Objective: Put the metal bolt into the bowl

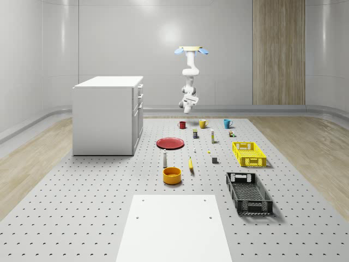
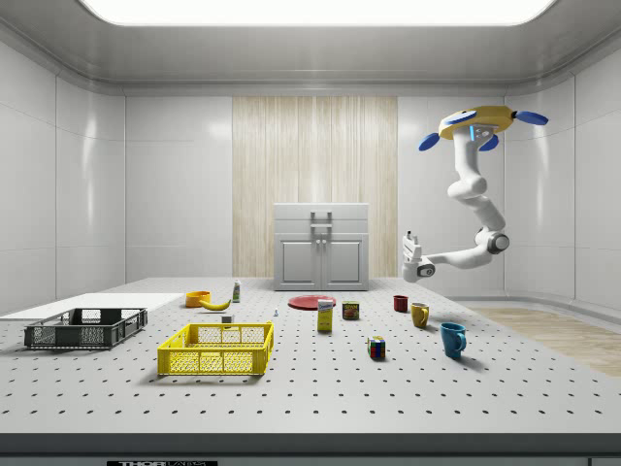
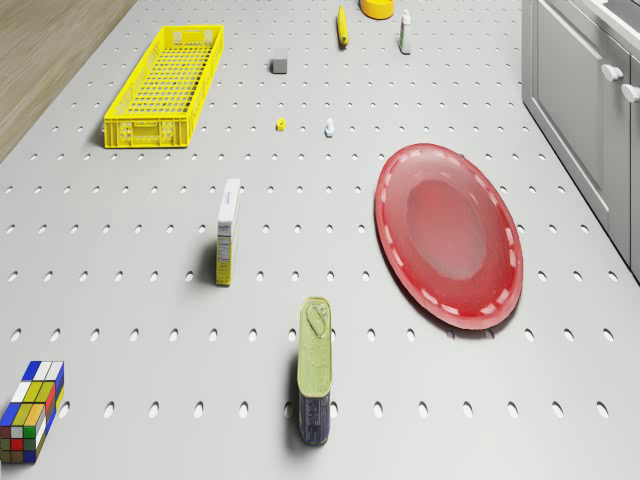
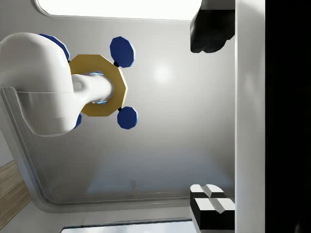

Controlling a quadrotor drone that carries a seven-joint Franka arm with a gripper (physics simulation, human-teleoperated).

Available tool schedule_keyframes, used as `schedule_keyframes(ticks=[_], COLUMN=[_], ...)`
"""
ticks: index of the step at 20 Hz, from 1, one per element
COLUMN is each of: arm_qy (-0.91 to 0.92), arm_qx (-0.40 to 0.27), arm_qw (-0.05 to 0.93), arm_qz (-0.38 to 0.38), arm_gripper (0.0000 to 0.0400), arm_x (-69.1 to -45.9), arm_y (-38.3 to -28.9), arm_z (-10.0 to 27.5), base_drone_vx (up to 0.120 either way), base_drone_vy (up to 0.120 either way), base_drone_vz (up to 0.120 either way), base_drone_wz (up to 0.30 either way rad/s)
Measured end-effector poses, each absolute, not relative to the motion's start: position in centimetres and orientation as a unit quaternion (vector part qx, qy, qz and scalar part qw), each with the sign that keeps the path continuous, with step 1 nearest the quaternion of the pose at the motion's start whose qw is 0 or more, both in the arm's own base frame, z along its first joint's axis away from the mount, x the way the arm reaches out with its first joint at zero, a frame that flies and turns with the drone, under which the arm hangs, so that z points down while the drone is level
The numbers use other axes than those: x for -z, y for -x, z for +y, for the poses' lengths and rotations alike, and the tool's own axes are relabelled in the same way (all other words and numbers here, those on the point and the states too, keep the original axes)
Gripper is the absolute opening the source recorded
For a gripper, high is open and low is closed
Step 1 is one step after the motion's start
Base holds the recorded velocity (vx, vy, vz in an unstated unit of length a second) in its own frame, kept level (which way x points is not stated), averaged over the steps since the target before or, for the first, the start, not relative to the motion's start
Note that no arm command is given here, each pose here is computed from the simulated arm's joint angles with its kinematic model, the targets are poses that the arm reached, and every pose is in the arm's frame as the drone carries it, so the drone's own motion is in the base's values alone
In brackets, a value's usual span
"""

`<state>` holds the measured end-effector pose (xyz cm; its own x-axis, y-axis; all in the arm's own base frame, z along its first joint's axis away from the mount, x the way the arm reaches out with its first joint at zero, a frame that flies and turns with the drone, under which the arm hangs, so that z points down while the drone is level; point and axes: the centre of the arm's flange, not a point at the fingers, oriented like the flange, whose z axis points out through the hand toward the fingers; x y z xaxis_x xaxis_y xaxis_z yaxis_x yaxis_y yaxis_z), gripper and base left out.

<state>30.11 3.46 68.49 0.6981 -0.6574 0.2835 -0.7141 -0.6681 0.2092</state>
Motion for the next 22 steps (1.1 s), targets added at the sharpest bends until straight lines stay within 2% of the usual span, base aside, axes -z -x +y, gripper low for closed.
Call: schedule_keyframes(ticks=[3, 6, 10, 13, 17, 22], arm_qy=[-0.884, -0.825, -0.653, -0.469, -0.255, -0.106], arm_qx=[-0.134, -0.194, -0.288, -0.342, -0.374, -0.382], arm_qw=[0.255, 0.403, 0.644, 0.789, 0.885, 0.917], arm_qz=[-0.368, -0.344, -0.275, -0.200, -0.112, -0.049], arm_gripper=[0.0400, 0.0400, 0.0400, 0.0400, 0.0400, 0.0400], arm_x=[-67.5, -65.1, -59.1, -54.3, -50.7, -49.4], arm_y=[-30.13, -30.19, -30.38, -30.54, -30.66, -30.69], arm_z=[5.5, 7.9, 9.9, 8.6, 5.2, 2.2], base_drone_vx=[0.120, 0.120, 0.120, 0.120, 0.120, 0.120], base_drone_vy=[0.000, 0.000, 0.000, 0.000, 0.000, 0.000], base_drone_vz=[0.000, 0.000, 0.000, 0.000, 0.000, 0.000], base_drone_wz=[0.000, 0.000, 0.000, 0.000, 0.000, 0.000])
